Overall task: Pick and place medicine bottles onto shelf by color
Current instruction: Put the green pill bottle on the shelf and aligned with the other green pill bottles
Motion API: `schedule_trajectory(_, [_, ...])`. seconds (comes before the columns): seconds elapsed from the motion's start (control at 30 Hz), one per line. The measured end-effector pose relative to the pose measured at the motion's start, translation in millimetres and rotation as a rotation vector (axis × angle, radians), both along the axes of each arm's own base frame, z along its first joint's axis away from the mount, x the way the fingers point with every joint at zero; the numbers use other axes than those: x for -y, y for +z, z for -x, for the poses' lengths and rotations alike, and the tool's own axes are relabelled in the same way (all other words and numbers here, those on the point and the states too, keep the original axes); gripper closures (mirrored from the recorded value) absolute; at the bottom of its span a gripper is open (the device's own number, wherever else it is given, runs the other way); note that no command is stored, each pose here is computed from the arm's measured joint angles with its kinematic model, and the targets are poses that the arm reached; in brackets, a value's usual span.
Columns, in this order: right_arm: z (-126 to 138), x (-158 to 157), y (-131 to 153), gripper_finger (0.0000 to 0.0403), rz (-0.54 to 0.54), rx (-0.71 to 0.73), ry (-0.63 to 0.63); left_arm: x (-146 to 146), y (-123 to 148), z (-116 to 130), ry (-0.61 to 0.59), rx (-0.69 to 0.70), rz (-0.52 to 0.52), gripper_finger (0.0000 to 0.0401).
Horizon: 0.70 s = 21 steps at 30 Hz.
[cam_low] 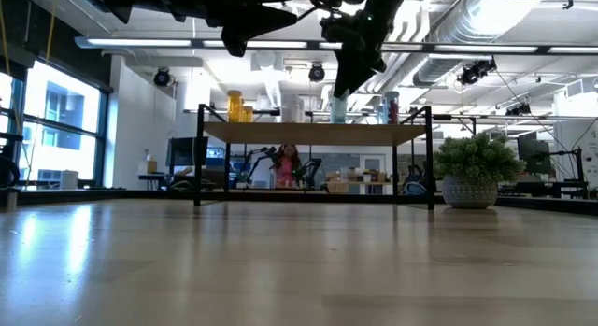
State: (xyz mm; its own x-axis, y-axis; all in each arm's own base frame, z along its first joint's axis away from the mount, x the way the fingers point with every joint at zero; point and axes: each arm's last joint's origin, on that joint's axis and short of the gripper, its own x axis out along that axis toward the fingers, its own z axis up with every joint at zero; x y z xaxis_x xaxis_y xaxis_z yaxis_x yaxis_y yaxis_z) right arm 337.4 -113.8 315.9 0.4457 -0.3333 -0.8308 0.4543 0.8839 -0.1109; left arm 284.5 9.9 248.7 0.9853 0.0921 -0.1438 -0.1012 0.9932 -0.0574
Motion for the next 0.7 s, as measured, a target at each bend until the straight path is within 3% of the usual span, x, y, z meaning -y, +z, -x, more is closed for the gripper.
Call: schedule_trajectory(0.7, [2.0, 5.2, -1.2, 0.0285, -0.013, -0.009, 0.006, 0.0, -0.1, 0.0, 0.0, -0.001, 0.0, 0.0204])
